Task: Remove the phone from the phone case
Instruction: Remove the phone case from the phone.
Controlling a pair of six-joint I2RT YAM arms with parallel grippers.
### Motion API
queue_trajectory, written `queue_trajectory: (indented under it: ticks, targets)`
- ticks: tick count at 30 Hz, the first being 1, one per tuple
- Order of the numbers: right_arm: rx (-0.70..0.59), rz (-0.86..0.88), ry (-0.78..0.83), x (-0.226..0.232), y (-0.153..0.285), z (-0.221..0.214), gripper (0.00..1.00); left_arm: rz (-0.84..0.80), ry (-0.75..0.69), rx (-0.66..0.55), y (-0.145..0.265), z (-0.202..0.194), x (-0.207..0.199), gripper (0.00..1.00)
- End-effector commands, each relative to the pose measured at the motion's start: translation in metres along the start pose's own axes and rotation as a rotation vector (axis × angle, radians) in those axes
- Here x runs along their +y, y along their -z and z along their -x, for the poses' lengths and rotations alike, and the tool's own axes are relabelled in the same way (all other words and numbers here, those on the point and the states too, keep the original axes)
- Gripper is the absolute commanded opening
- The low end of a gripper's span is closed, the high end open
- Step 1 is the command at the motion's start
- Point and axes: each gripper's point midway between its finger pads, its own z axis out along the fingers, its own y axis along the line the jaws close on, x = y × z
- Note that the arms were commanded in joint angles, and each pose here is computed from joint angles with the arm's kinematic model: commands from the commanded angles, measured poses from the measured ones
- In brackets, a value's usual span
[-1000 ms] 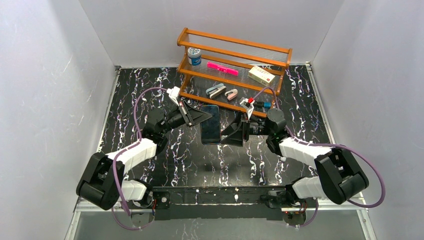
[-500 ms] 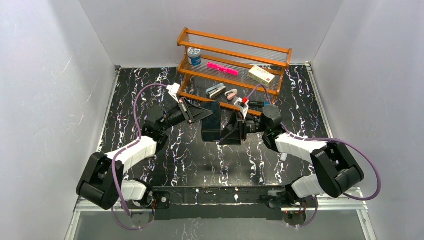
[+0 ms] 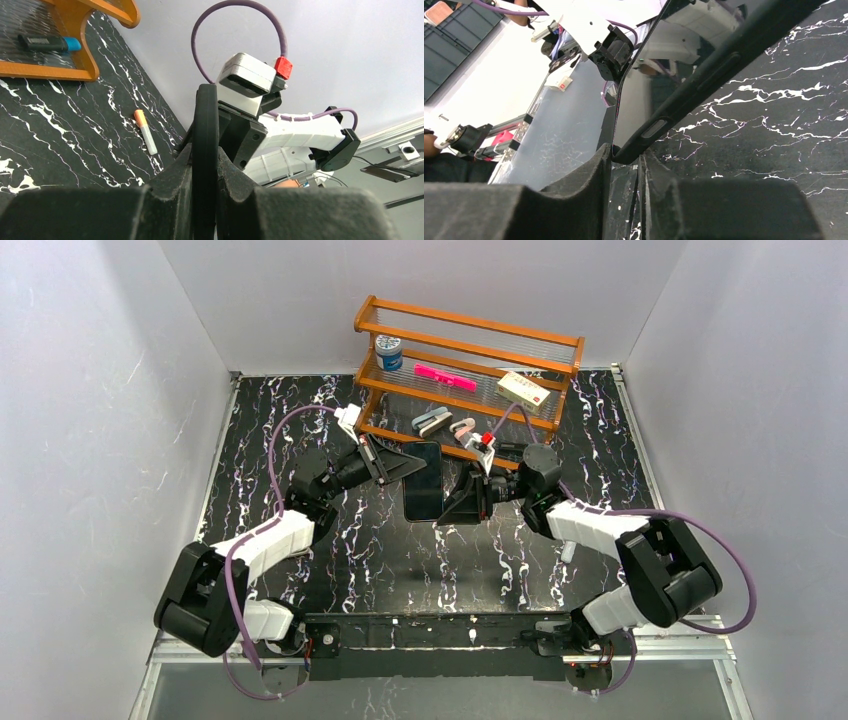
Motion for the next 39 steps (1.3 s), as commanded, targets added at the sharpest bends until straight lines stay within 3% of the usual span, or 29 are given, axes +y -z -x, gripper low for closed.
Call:
queue_trajectory:
  ticks: [1,7,23,28,39]
  targets:
    - [0.018,0.072,0.121,0.007,-0.004,0.012,0.24,-0.084,-0.014,-0.030,-0.005,0.017,-0.031,0.00]
    - [0.048,0.109,0.188,0.011,-0.007,0.011,0.01,-0.068,0.086,0.000,-0.010,0.014,-0.023,0.00]
    - [0.098,-0.011,0.553,-0.026,-0.025,0.030,0.01,-0.057,0.170,0.034,-0.013,0.011,-0.017,0.00]
    - [0.092,-0.084,0.553,-0.039,-0.026,0.043,0.01,-0.055,0.143,0.023,-0.010,0.011,-0.018,0.00]
    - [-0.011,-0.473,0.528,-0.085,0.007,0.074,0.01,-0.052,0.095,0.015,0.006,0.005,-0.019,0.00]
